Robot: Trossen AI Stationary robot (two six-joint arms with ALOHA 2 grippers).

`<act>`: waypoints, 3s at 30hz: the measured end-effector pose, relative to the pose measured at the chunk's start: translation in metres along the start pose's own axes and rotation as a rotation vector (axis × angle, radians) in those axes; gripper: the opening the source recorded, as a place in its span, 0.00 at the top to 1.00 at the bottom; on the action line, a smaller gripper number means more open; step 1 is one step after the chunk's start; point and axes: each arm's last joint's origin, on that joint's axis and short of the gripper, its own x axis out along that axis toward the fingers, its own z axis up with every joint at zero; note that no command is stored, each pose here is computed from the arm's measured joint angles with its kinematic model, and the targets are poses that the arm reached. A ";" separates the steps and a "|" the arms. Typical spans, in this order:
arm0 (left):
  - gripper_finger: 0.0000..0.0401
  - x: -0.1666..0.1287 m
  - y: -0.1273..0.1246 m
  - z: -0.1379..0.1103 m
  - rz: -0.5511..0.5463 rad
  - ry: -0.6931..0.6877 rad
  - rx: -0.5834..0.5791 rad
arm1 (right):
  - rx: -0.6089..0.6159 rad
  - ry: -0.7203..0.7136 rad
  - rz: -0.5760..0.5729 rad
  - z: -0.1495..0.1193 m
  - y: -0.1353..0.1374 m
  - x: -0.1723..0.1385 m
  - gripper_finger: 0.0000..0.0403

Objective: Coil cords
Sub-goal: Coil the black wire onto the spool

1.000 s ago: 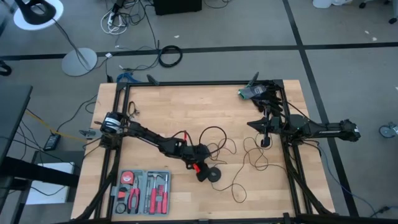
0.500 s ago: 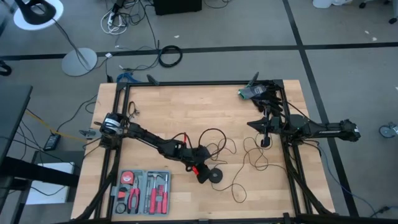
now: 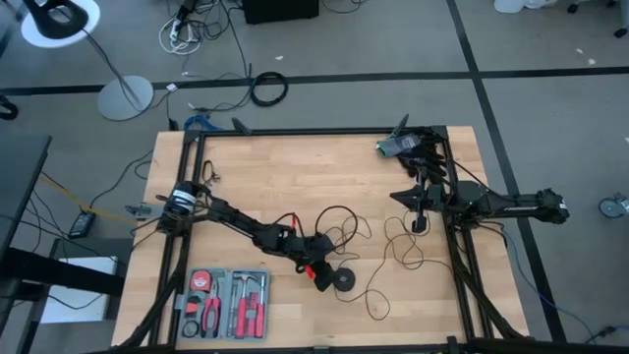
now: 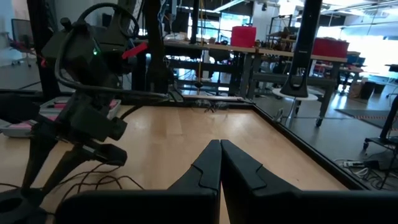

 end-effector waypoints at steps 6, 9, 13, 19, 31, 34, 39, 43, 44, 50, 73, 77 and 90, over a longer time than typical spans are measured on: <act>0.96 0.000 -0.004 0.003 -0.036 -0.033 0.011 | 0.000 -0.001 0.000 0.000 0.000 0.000 0.98; 0.99 0.000 -0.006 0.005 -0.061 -0.058 0.037 | 0.001 -0.005 -0.001 0.001 0.000 0.000 0.98; 1.00 -0.001 -0.009 0.008 -0.090 -0.086 0.078 | 0.003 -0.013 -0.002 0.001 0.000 0.000 0.98; 1.00 -0.003 -0.011 0.017 -0.144 -0.141 0.130 | 0.003 -0.015 -0.002 0.002 0.000 0.000 0.98; 1.00 -0.033 -0.028 0.042 -0.203 -0.243 0.317 | 0.004 -0.019 -0.002 0.002 0.000 0.000 0.98; 1.00 -0.046 -0.034 0.045 -0.160 -0.280 0.379 | 0.004 -0.019 -0.003 0.002 0.000 0.000 0.98; 1.00 -0.069 -0.033 0.043 -0.085 -0.326 0.412 | 0.004 -0.019 -0.003 0.002 0.000 0.000 0.98; 1.00 -0.077 -0.022 0.035 -0.033 -0.337 0.388 | 0.004 -0.019 -0.003 0.002 0.000 0.000 0.98; 1.00 -0.077 -0.018 0.032 -0.013 -0.340 0.375 | 0.004 -0.019 -0.003 0.002 0.000 0.000 0.98; 1.00 -0.072 -0.005 0.022 0.021 -0.307 0.325 | 0.004 -0.019 -0.003 0.002 0.000 0.000 0.98; 0.76 -0.072 -0.015 0.021 -0.046 -0.338 0.494 | 0.004 -0.019 -0.003 0.002 0.000 0.000 0.98; 0.75 -0.061 -0.009 0.013 0.005 -0.321 0.500 | 0.004 -0.018 -0.002 0.002 0.000 0.000 0.98; 0.75 -0.042 0.003 0.009 0.110 -0.299 0.492 | 0.007 -0.036 -0.004 0.004 0.000 0.000 0.98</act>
